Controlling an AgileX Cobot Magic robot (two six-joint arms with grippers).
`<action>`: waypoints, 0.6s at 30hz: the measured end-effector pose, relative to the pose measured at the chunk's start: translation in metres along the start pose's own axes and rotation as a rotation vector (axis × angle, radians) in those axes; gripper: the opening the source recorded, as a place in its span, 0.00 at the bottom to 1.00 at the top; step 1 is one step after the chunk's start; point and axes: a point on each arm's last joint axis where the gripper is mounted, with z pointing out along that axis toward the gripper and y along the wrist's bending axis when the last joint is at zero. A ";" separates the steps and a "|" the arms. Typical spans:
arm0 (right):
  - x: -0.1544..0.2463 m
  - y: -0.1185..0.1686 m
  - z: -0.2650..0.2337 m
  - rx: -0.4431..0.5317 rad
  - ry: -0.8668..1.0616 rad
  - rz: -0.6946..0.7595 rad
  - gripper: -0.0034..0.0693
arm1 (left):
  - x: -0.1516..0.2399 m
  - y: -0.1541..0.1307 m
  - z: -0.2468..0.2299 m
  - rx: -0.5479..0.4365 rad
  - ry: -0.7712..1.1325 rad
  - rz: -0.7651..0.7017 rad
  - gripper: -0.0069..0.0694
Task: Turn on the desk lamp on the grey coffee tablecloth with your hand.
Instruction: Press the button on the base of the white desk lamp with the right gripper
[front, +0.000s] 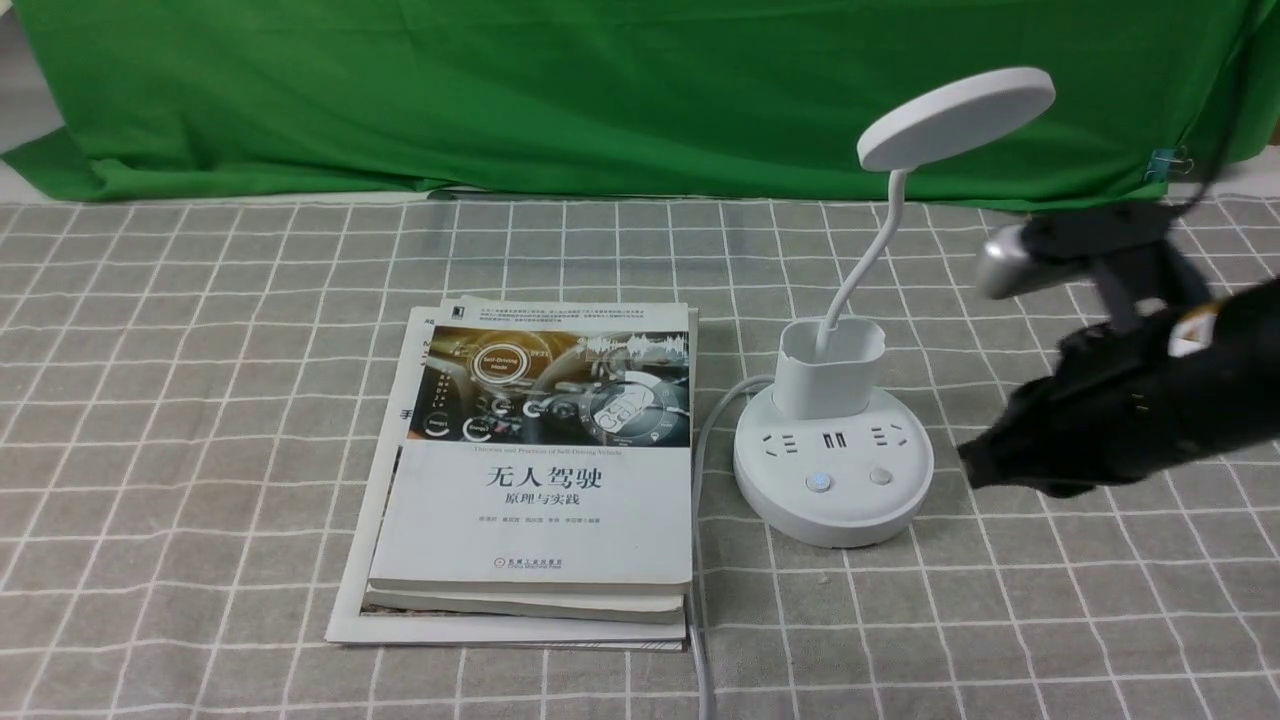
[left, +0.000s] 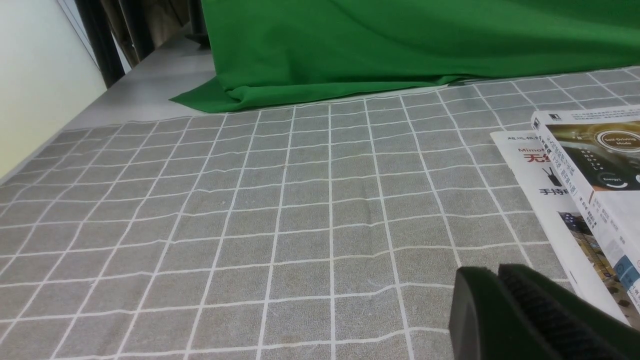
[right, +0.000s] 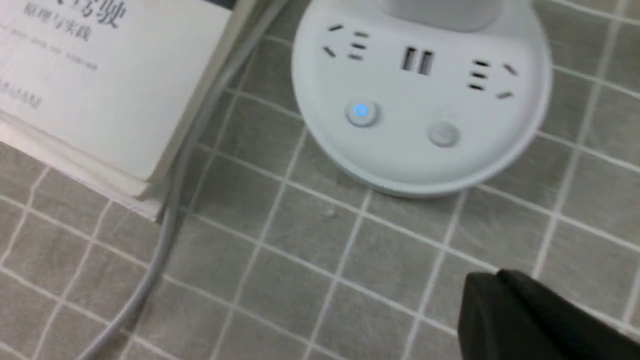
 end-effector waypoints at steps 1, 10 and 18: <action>-0.006 0.000 0.013 -0.002 0.026 -0.010 0.09 | 0.000 0.000 0.000 0.000 0.000 0.000 0.11; -0.037 -0.007 0.072 -0.007 0.138 -0.017 0.09 | 0.000 0.000 0.000 0.000 0.000 0.000 0.11; -0.038 -0.010 0.090 -0.003 0.161 -0.013 0.09 | 0.000 0.000 0.000 0.000 0.000 -0.001 0.11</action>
